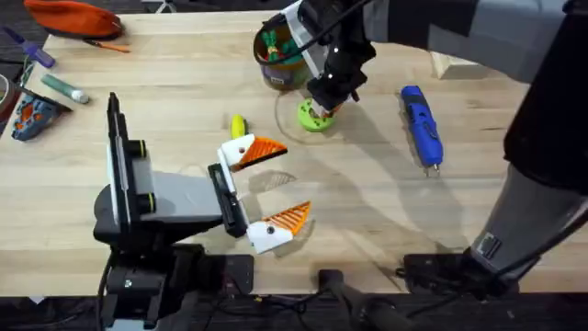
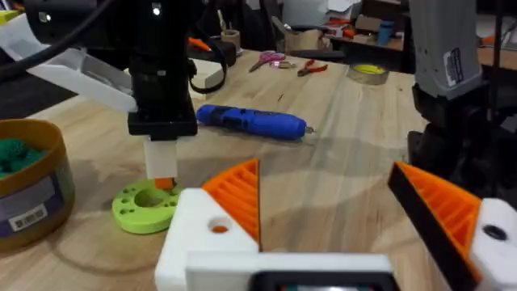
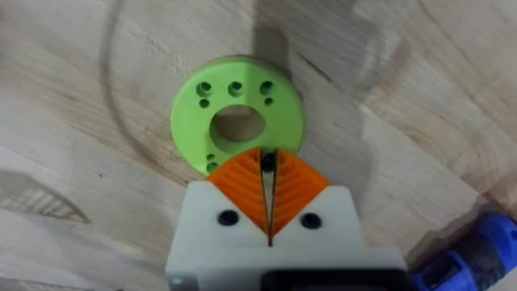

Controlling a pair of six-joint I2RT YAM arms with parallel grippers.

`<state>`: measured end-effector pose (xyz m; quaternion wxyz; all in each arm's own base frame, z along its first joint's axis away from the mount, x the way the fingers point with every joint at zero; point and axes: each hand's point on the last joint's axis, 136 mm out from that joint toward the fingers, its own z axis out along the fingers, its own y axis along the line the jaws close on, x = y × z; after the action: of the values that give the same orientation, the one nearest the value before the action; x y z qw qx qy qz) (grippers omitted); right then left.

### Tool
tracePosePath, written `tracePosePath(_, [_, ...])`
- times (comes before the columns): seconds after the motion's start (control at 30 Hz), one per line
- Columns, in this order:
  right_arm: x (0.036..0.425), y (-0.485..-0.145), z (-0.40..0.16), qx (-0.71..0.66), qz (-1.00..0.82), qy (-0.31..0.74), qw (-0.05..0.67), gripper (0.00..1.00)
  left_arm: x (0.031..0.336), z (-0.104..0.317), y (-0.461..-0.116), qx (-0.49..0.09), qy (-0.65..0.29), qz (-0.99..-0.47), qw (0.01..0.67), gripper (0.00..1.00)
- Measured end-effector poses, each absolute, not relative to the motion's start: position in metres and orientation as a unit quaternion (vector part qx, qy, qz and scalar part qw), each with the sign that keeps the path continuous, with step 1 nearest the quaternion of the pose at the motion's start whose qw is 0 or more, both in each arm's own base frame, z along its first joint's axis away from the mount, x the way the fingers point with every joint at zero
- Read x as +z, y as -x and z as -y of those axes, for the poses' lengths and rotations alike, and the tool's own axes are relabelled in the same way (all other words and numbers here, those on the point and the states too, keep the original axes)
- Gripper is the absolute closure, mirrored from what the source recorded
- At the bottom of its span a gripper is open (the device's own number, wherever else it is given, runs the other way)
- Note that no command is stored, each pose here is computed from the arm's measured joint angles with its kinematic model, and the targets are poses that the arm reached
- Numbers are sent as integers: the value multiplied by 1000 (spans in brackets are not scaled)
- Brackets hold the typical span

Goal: Pick up the gripper from the table and insert it into the empty holder that is missing its gripper. Then pick up a screw, insert it into the mounting hole, and use the screwdriver to tighten it. Finally, clean up the table by picking up the vegetable and placing it into the bucket.

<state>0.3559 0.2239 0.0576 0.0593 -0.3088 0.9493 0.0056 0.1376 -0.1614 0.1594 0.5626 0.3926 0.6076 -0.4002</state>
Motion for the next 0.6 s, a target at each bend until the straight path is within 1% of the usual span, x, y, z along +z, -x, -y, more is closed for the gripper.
tracePosePath(0.07, [58, -356, -224, 6, -949, 309, 60, 994, 159, 161, -138, -400, -393, -608, 563, 15])
tracePosePath(0.6, [58, -356, -223, 4, -949, 309, 60, 995, 159, 161, -138, -400, -393, -608, 563, 14])
